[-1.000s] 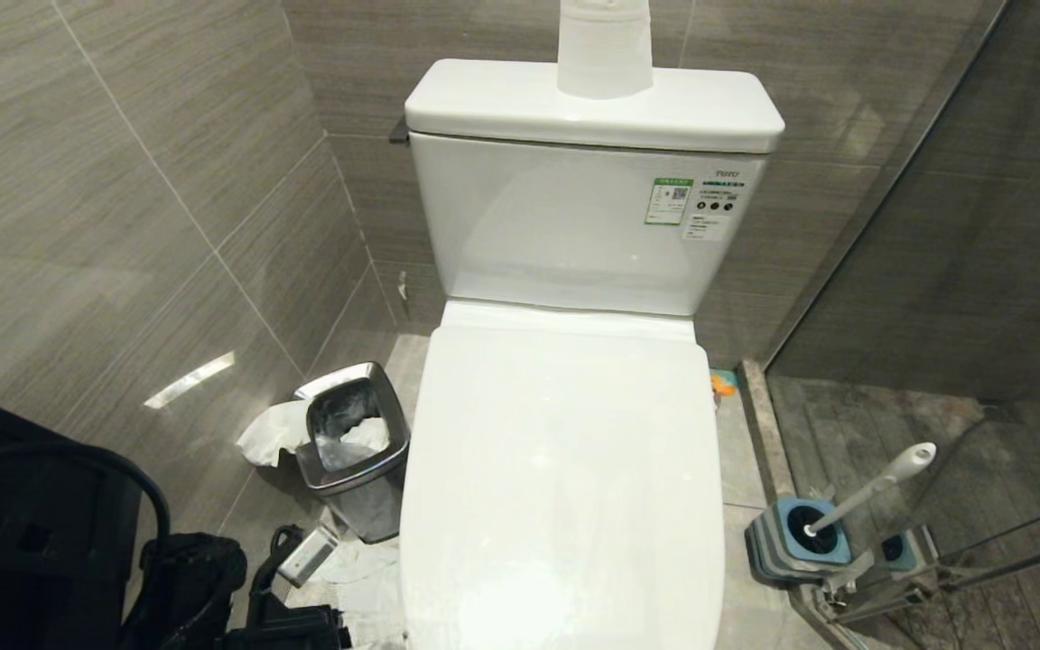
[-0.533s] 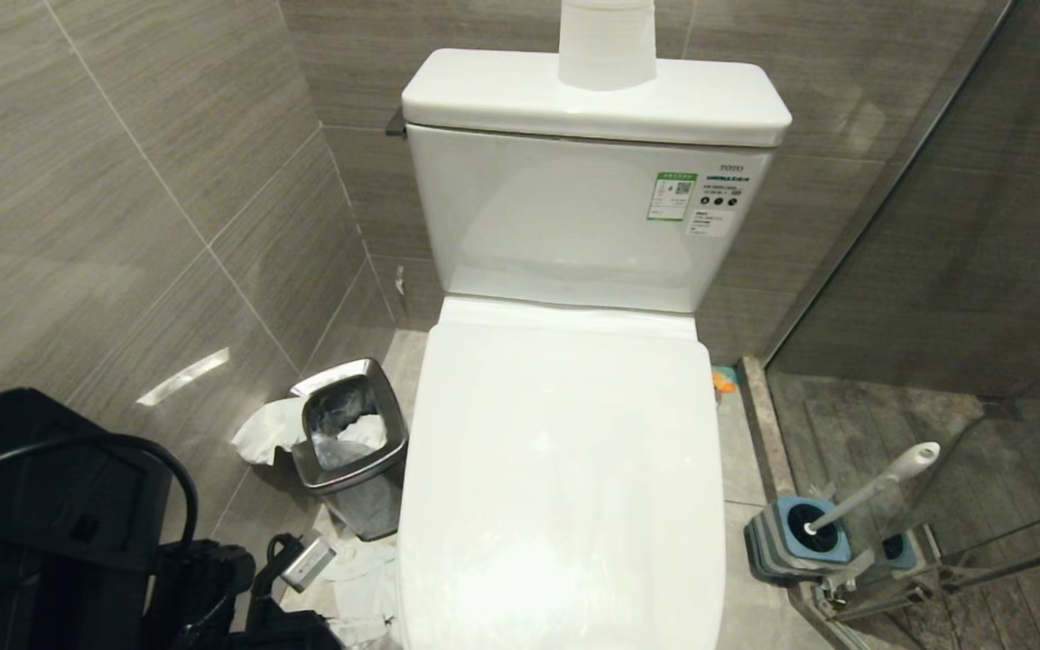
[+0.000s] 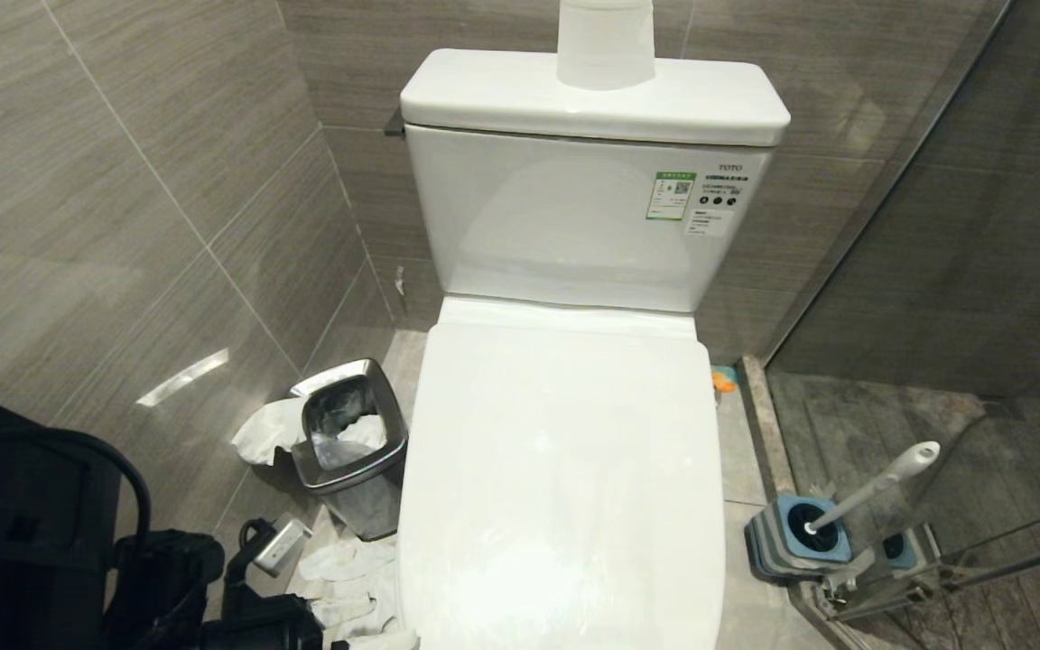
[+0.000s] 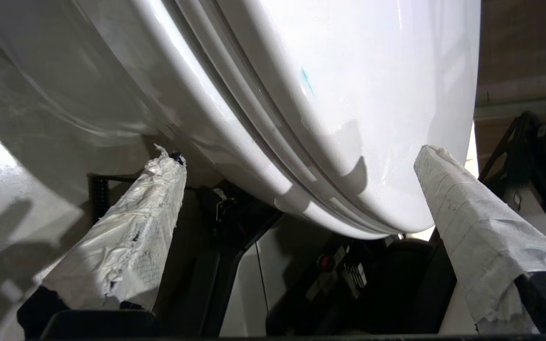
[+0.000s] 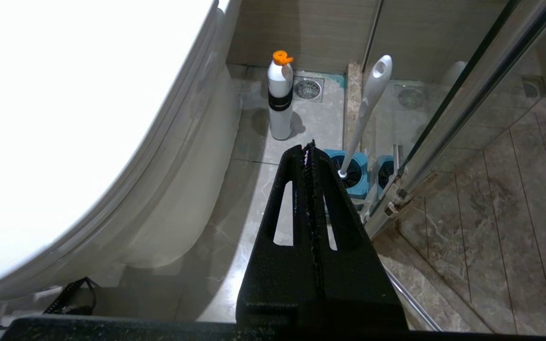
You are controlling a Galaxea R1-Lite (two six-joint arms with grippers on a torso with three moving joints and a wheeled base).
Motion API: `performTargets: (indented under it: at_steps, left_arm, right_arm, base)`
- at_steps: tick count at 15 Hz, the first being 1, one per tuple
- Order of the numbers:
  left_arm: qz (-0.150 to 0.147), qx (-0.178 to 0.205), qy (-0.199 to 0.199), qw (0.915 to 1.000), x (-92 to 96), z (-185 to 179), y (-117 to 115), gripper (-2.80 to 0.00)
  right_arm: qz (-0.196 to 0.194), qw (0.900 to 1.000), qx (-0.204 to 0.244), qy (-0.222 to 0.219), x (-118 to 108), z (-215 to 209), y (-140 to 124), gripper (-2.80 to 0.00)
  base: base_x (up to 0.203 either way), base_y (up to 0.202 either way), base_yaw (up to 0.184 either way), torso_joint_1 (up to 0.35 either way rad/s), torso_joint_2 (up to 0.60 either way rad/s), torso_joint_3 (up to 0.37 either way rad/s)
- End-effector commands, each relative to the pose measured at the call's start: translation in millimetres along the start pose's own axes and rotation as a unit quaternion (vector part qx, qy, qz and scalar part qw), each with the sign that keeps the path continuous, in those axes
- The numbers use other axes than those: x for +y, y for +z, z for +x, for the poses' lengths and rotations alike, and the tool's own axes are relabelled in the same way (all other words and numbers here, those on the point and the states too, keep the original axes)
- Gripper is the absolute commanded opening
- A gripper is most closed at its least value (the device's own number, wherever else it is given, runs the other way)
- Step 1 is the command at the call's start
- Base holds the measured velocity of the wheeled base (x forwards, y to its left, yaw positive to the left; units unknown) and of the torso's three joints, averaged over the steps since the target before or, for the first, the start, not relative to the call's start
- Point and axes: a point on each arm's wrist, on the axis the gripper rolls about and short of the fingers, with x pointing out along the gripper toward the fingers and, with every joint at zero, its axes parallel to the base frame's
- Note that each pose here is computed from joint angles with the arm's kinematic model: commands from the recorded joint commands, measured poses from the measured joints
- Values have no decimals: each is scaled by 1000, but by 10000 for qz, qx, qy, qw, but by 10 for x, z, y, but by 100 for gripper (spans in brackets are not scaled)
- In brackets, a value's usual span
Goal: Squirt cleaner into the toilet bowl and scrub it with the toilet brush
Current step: Use the left hand to lift the toilet lid slightly
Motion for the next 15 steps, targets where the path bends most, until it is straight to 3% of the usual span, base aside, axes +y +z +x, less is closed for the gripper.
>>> performTargets:
  at_steps: [1,7,15]
  left_arm:
    - [32,-181,-81,9998,-51,-49,74,0]
    - [203,-252,32,9995,-98,-49,107,0]
    - [332,-137,-186,9992,-187,17,97,0]
  right_arm:
    - [0,10000,7,2,0,1,0,-280]
    - [0,10000,7,2,0,1,0,-280]
    - [0,10000,2,2,0,1,1,-280]
  base:
    - [0,0,0,0,0,0]
    - [0,0,0,0,0,0]
    - [0,0,0,0,0,0]
